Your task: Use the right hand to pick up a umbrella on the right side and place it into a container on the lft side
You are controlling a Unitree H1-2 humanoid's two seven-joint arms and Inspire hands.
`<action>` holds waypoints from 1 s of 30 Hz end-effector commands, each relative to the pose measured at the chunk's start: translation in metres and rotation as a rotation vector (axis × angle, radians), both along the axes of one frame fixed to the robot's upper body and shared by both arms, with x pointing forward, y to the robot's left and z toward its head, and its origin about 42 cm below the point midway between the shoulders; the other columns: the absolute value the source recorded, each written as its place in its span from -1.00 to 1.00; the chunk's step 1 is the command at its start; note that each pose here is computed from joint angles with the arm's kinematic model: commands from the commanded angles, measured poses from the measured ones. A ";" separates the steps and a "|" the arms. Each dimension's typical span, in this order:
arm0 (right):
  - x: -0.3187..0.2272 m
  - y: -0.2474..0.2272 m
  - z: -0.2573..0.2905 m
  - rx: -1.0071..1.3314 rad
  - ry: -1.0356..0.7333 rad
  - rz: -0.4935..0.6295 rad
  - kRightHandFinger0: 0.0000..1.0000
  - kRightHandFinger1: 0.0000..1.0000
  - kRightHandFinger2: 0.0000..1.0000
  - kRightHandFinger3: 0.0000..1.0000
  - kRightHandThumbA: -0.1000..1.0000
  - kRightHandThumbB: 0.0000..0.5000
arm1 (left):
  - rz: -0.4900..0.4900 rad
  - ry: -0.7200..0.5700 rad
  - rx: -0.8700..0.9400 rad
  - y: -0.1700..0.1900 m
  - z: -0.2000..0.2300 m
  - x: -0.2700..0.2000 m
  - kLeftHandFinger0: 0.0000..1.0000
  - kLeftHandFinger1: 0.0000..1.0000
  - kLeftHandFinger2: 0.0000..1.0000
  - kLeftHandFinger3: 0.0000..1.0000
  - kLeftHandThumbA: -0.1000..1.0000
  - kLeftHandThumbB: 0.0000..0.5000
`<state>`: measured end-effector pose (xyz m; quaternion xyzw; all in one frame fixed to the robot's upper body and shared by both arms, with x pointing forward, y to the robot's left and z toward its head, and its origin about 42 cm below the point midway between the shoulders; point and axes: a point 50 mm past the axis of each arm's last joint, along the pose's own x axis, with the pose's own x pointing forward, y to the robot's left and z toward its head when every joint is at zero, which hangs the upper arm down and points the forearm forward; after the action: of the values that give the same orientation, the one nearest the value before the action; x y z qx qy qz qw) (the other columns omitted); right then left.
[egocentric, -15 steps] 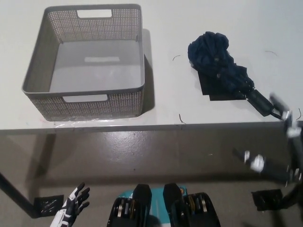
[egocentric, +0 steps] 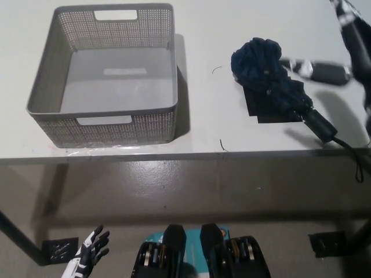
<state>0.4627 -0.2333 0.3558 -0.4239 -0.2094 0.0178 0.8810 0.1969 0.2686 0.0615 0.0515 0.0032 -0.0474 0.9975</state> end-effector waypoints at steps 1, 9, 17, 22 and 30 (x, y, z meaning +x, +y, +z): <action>0.050 0.002 0.037 -0.165 0.108 -0.153 1.00 1.00 1.00 1.00 1.00 0.67 | -0.043 -0.076 0.015 0.006 0.011 -0.007 1.00 1.00 1.00 1.00 1.00 -0.81; 0.102 0.016 0.011 -0.253 0.318 -0.222 1.00 1.00 1.00 1.00 1.00 0.76 | -0.048 -0.072 -0.001 0.005 0.009 -0.012 1.00 1.00 1.00 1.00 1.00 -0.87; 0.124 0.026 -0.033 -0.328 0.488 -0.256 1.00 1.00 1.00 1.00 1.00 0.83 | -0.050 -0.076 -0.002 0.003 0.007 -0.013 1.00 1.00 1.00 1.00 1.00 -0.85; 0.121 0.027 -0.076 -0.319 0.588 -0.256 1.00 1.00 1.00 1.00 1.00 0.90 | -0.065 -0.073 -0.003 0.002 0.009 -0.013 1.00 1.00 1.00 1.00 1.00 -0.85; 0.099 0.026 -0.152 -0.273 0.751 -0.234 1.00 1.00 1.00 1.00 1.00 0.99 | -0.099 -0.087 0.020 0.002 0.014 -0.008 1.00 1.00 1.00 1.00 1.00 -0.90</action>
<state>0.5674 -0.2191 0.2209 -0.5474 0.1831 0.0777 0.8129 0.1877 0.2685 0.0626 0.0526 -0.0103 -0.0756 0.9957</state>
